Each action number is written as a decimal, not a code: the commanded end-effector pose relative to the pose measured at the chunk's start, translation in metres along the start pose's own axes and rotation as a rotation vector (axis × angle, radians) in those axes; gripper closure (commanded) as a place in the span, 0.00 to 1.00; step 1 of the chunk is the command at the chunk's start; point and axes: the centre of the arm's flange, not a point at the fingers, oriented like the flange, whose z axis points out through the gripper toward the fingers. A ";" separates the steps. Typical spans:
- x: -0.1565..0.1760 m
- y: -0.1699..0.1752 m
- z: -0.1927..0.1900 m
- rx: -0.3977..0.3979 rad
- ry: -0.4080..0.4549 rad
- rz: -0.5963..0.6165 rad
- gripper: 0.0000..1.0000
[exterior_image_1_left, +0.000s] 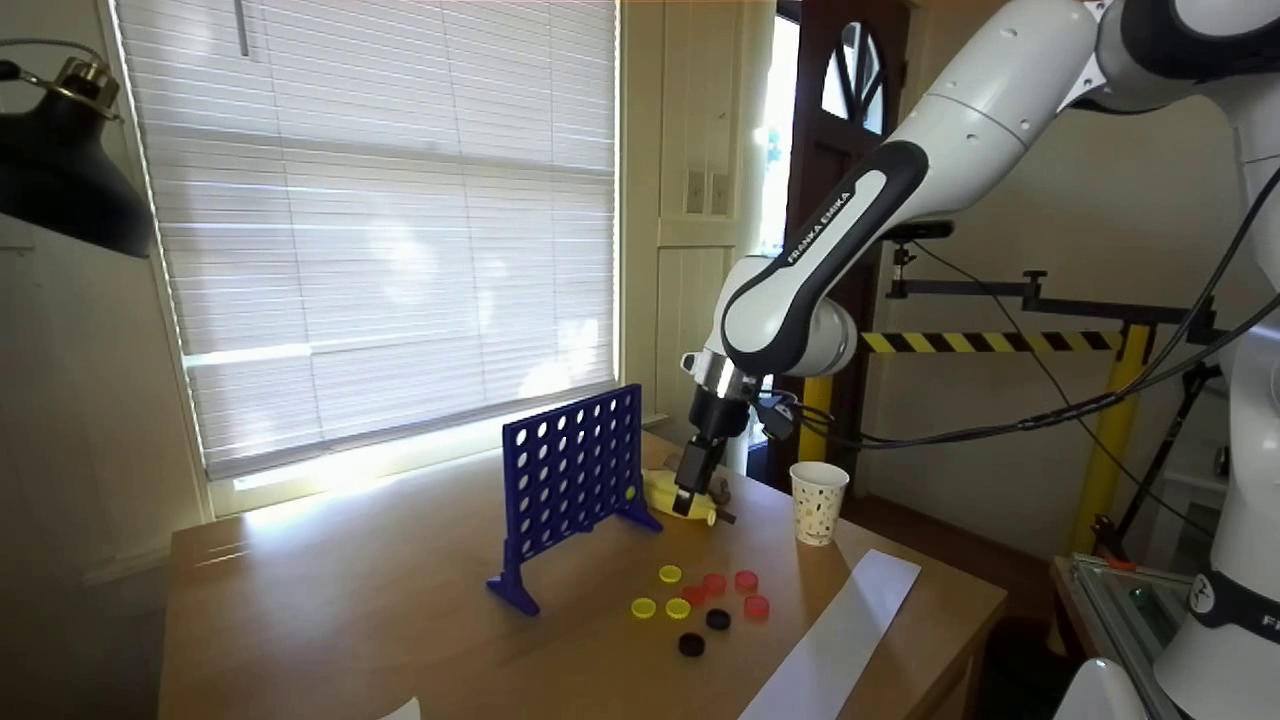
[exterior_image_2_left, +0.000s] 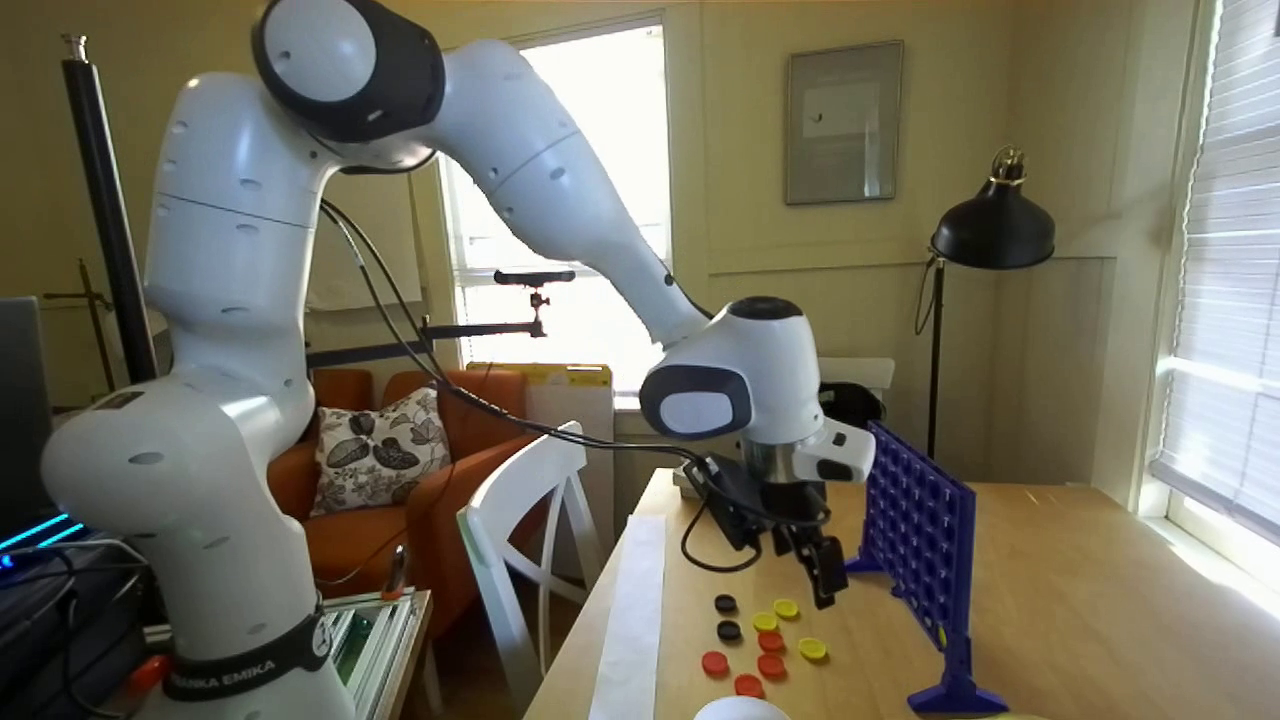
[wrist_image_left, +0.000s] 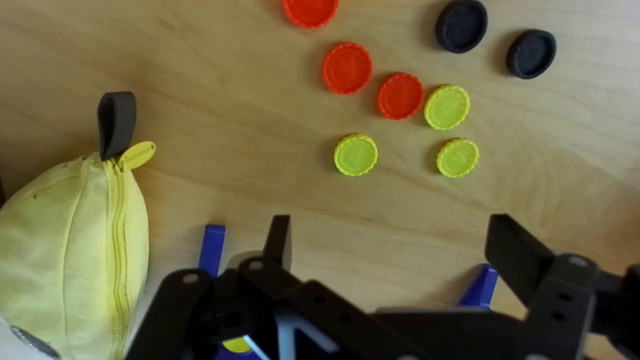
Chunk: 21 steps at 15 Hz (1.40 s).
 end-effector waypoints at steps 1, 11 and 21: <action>0.013 -0.004 0.032 -0.002 -0.032 0.000 0.00; 0.005 -0.019 0.057 -0.019 -0.047 -0.038 0.00; 0.001 -0.020 0.086 -0.072 -0.015 0.007 0.00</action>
